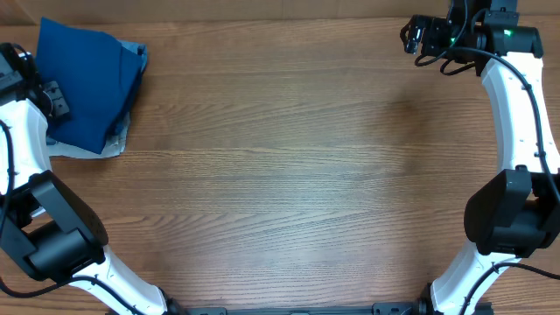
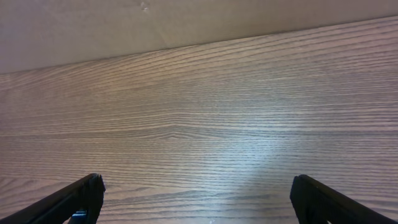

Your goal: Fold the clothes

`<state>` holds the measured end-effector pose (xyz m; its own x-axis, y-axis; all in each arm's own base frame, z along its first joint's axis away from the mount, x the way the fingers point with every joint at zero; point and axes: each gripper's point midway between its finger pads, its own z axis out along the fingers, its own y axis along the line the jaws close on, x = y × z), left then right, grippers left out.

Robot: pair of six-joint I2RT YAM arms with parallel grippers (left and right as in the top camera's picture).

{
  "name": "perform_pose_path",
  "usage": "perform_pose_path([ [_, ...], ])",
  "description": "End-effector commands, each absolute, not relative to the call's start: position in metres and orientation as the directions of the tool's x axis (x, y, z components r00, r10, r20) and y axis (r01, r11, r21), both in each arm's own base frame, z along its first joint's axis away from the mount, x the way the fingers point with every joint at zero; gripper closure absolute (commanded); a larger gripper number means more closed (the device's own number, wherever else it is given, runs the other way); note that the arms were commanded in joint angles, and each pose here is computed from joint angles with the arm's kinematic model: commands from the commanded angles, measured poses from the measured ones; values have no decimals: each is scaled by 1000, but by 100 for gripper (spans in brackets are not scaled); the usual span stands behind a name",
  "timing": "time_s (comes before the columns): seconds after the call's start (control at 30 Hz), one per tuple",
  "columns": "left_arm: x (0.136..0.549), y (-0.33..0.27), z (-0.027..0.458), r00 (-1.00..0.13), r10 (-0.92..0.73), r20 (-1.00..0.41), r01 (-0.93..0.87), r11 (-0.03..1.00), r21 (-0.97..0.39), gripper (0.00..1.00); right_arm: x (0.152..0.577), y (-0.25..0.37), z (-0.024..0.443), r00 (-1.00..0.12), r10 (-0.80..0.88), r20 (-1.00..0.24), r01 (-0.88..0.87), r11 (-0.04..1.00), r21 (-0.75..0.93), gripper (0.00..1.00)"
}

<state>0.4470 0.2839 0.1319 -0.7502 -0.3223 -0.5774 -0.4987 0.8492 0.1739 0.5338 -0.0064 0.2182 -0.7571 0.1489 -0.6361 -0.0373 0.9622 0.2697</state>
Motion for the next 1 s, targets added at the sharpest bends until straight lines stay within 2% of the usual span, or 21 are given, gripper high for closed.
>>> perform_pose_path([
  [0.0, 455, 269, 116, -750, -355, -558, -473, 878, 77, 58, 535, -4, 233, -735, 146, -662, -51, 962, 268, 0],
  [0.03, 456, 269, 118, -745, -360, -562, -478, 875, 73, 50, 535, -4, 233, -735, 146, -662, -51, 962, 268, 0],
  [0.07, 457, 270, 119, -738, -369, -565, -487, 871, 66, 33, 535, -4, 233, -735, 146, -662, -51, 962, 268, 0],
  [0.13, 457, 270, 121, -737, -372, -564, -488, 870, 65, 19, 535, -4, 233, -735, 146, -662, -51, 962, 268, 0],
  [0.3, 463, 264, 141, -733, -369, -572, -467, 884, 29, 18, 535, -4, 233, -735, 146, -662, -51, 962, 268, 0],
  [0.4, 466, 267, 171, -720, -363, -591, -472, 881, 33, 17, 535, -4, 233, -735, 146, -662, -51, 962, 268, 0],
  [0.57, 453, 281, 225, -706, -360, -609, -529, 841, 116, 14, 535, -4, 233, -735, 146, -662, -51, 962, 268, 0],
  [0.63, 455, 276, 241, -697, -353, -624, -521, 847, 103, 14, 535, -4, 233, -735, 146, -662, -51, 962, 268, 0],
  [0.67, 461, 266, 257, -676, -355, -646, -513, 856, 67, 20, 535, -4, 233, -735, 146, -662, -51, 962, 268, 0],
  [0.7, 471, 250, 268, -668, -339, -662, -466, 885, 18, 34, 535, -4, 233, -735, 146, -662, -51, 962, 268, 0],
  [0.8, 509, 190, 288, -639, -276, -718, -258, 956, -138, 87, 535, -4, 233, -735, 146, -662, -51, 962, 268, 0],
  [0.83, 524, 167, 295, -621, -238, -747, -193, 970, -148, 95, 535, -4, 233, -735, 146, -662, -51, 962, 268, 0],
  [0.97, 557, 132, 292, -600, -153, -786, -150, 986, -77, 93, 535, -4, 233, -735, 146, -662, -51, 962, 268, 0],
])
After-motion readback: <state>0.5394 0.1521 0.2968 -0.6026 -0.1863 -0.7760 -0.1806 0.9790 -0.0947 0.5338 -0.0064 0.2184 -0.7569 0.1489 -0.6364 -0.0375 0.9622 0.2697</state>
